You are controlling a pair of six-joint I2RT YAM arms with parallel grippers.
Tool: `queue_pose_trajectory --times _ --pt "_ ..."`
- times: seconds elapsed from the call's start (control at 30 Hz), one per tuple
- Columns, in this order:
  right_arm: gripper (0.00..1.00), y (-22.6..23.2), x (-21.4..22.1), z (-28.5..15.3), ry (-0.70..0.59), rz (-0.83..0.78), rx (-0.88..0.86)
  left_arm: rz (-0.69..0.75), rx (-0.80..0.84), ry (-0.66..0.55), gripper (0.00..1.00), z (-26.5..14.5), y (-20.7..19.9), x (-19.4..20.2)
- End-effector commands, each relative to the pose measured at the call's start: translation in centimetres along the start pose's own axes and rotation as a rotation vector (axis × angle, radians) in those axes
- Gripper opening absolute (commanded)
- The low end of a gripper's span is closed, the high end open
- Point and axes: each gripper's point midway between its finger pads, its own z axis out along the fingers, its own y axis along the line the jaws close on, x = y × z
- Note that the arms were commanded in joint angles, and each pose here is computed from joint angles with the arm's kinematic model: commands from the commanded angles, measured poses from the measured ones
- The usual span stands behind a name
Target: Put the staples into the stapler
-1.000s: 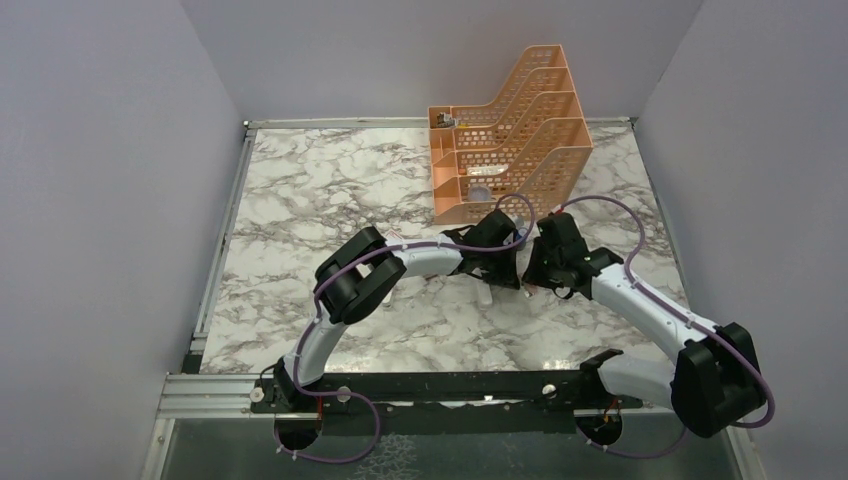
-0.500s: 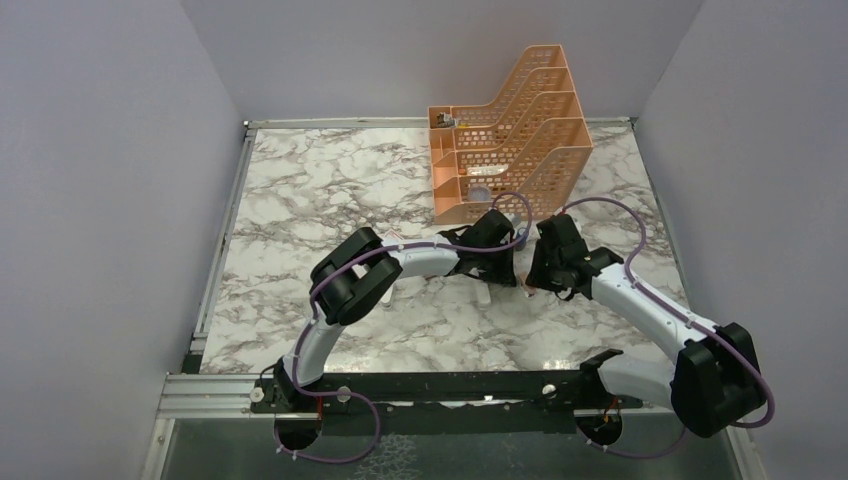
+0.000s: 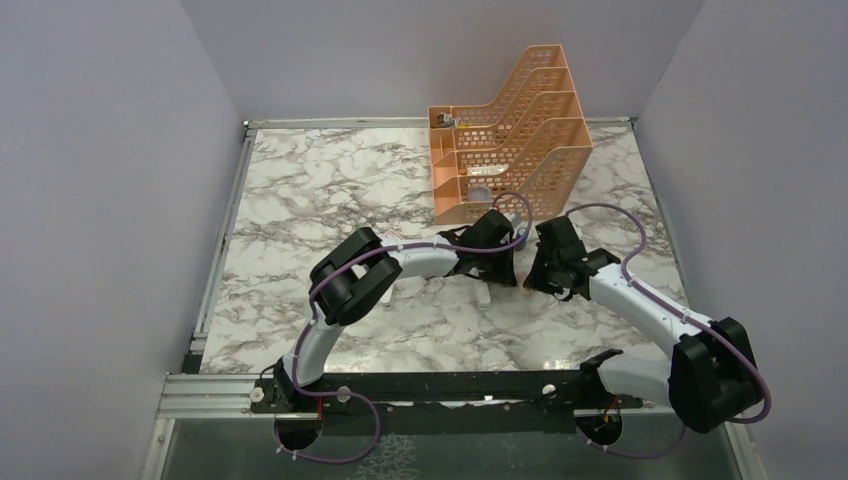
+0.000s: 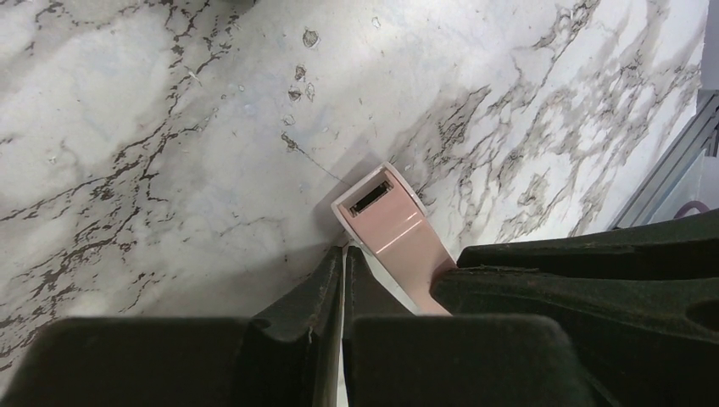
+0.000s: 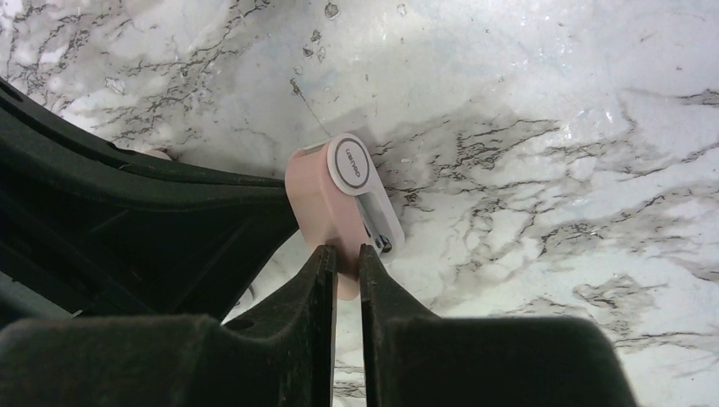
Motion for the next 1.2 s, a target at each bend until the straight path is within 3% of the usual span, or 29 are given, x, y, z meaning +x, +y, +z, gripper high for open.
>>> queue_pose_trajectory --times 0.0,0.23,0.47,0.63,0.97,1.17 --pt "0.17 -3.4 2.6 1.4 0.060 0.035 0.150 0.004 -0.095 0.046 0.06 -0.3 3.1 1.7" --pt "0.19 -3.3 3.1 1.2 0.020 0.127 0.110 0.005 -0.097 0.038 0.07 -0.7 3.2 1.6" --pt "0.43 -1.6 -1.9 -2.4 -0.151 0.150 0.055 0.011 -0.086 0.028 0.08 -1.0 3.0 1.2" --pt "0.51 -0.8 -2.7 -3.1 -0.133 0.084 0.044 0.013 -0.080 0.020 0.08 -1.1 2.9 0.8" --pt "0.44 0.0 0.6 -2.6 0.083 -0.040 0.011 0.017 -0.071 0.008 0.08 -1.0 3.1 0.3" --pt "0.36 -0.5 1.1 -1.7 0.122 -0.071 0.043 0.002 -0.056 0.010 0.08 -0.7 3.5 0.3"
